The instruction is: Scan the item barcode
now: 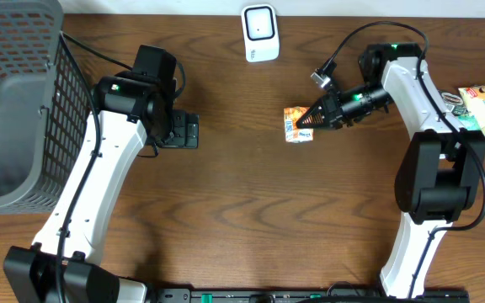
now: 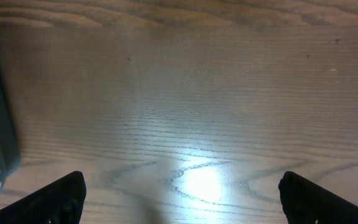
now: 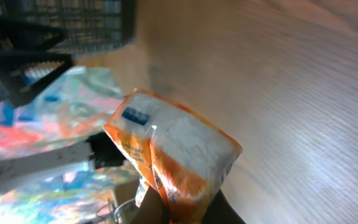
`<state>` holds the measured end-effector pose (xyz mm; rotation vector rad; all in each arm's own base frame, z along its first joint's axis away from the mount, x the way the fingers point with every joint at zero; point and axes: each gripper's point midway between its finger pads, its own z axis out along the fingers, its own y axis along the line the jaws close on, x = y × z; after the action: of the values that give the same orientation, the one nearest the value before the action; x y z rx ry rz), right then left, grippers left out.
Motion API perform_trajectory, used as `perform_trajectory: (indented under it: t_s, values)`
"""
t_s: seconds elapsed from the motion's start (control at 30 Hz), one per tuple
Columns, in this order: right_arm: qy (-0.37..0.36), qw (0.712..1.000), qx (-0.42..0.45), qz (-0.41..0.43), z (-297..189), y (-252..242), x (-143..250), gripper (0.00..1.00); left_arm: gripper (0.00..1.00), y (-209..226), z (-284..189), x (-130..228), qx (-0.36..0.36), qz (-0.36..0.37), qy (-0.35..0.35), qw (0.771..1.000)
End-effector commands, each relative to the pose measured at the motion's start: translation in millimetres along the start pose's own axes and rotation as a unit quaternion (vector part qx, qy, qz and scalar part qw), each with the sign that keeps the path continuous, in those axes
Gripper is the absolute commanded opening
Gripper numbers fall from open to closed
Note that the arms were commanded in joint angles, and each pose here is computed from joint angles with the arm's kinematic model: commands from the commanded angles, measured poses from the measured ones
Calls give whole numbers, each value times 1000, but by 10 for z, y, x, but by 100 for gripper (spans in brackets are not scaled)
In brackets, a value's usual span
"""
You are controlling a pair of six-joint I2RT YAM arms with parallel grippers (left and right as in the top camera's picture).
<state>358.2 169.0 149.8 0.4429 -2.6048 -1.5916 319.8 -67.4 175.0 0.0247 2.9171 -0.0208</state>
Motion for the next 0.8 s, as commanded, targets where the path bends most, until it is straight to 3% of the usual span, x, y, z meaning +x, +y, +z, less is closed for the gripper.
perform_trajectory:
  t_s: [0.0,0.77]
  values:
    - [-40,994,-58,-88,-124,309,-52,1,98,10,13,13,-3,-2,3,1000]
    - [-69,985,-107,-118,-212,501,-43,1,98,11,13,14,-3,-2,4,1000]
